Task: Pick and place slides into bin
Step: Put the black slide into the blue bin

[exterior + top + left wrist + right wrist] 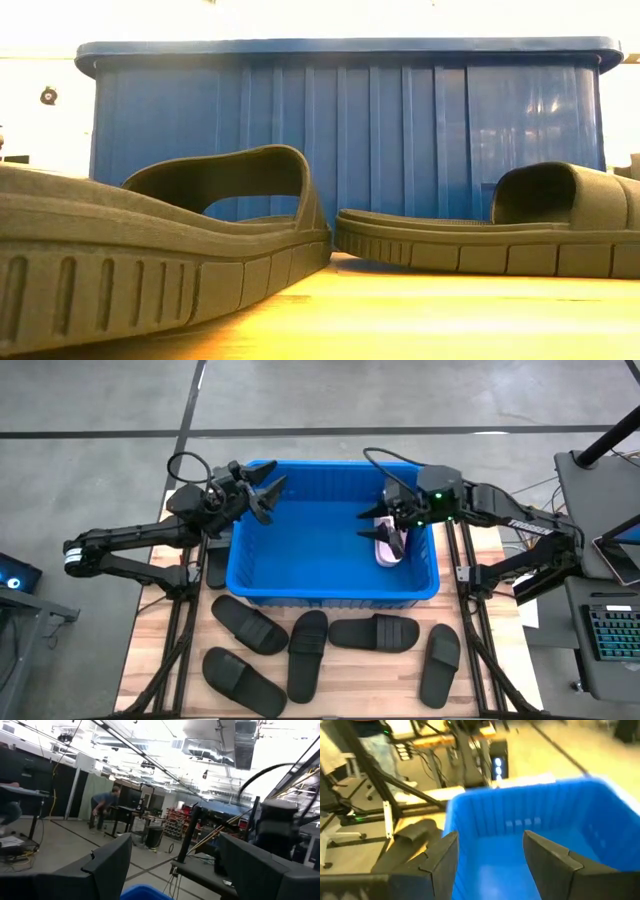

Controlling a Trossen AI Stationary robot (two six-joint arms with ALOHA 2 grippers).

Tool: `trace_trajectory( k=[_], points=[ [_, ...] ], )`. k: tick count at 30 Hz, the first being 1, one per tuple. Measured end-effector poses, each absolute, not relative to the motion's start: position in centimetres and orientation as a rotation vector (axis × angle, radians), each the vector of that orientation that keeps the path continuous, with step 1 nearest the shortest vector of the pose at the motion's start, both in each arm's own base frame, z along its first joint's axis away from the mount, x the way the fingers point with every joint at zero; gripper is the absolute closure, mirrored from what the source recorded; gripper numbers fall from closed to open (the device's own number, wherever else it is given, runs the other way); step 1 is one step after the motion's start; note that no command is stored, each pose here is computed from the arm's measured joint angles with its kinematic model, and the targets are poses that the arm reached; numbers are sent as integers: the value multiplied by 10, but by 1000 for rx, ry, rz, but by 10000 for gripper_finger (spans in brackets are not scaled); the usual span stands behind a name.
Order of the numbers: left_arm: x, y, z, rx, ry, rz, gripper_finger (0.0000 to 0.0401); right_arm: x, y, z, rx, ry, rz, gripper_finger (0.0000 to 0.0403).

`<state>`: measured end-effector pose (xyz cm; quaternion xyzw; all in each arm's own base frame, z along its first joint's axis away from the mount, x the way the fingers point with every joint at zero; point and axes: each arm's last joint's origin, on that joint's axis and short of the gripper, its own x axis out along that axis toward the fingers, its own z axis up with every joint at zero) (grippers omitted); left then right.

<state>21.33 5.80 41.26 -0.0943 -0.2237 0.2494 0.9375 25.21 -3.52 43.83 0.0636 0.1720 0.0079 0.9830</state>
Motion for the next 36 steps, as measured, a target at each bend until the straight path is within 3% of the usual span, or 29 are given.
trace_trajectory(
  k=[12, 22, 27, 36],
  points=[
    [212, 54, 417, -297, -517, 352, 118, 231, -27, 476, 35, 216, 20, 206],
    [211, 49, 422, -311, -550, 256, 118, 174, -10, 513, -4, -23, 72, 220],
    [226, 40, 417, -345, -488, 69, 118, 158, -10, 510, 1, 21, 37, 225],
    [258, 28, 412, -403, -383, -27, 118, 154, -10, 504, 7, 85, 16, 225]
  ],
)
